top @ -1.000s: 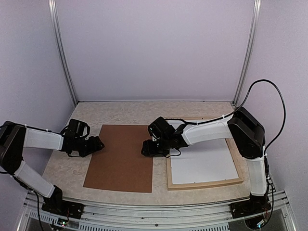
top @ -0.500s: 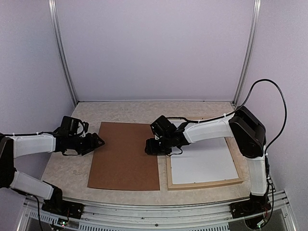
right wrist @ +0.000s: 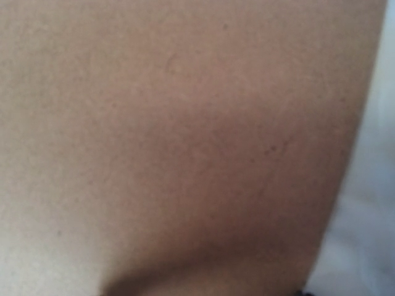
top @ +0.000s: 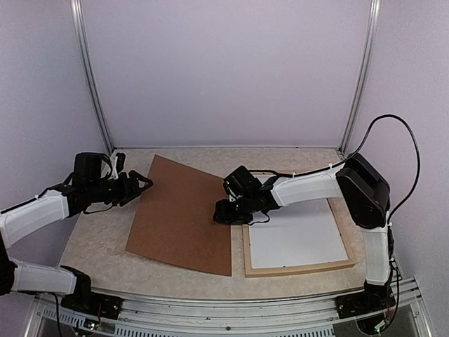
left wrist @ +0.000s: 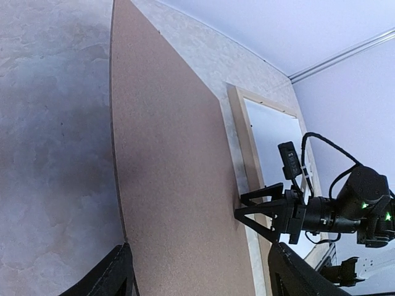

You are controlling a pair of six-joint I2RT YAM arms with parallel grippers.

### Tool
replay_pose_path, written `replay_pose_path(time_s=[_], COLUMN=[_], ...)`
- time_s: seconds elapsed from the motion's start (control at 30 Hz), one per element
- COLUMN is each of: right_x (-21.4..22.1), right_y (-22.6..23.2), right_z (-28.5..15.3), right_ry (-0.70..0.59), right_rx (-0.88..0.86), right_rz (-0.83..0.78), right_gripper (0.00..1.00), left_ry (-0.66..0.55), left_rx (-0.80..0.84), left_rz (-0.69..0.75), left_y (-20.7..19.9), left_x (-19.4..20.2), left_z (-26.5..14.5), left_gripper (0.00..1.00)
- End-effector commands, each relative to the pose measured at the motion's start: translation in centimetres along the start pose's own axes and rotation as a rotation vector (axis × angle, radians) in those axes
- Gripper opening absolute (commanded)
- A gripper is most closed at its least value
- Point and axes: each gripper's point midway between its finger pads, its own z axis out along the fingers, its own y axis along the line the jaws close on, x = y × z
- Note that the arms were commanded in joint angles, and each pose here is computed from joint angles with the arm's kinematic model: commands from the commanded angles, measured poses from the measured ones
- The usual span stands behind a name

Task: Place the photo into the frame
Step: Pick up the photo from the center of the board.

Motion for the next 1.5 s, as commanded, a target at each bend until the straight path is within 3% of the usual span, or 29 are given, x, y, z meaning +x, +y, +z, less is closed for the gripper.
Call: replay_pose_path(time_s=[0.0,0.87,1.2,1.47], right_x=[5.0,5.4,4.3,0.9], right_y=[0.1,4.9,5.4,4.5], right_z=[2.1,1.1,-0.5,-4.2], right_ry=[0.147,0.132,0.105,0.036], right_rx=[-0.108,-0.507,-0.518,-0.443], right_rz=[-0.005,-0.029,-0.067,-0.081], right_gripper=[0.64,0.67,0.67,0.67], left_ry=[0.088,0.094,0.104,0.1], left_rx=[0.249,0.394,0.349,0.318], left_rz=[0.034,0.209,0.29,0.309], left_y=[-6.3,-16.7,-18.5,-18.5], left_x=[0.9,2.3,3.4,3.4], left_z=[-1.1,-1.4,0.0,1.0], left_gripper=[0.73,0.72,0.75,0.75])
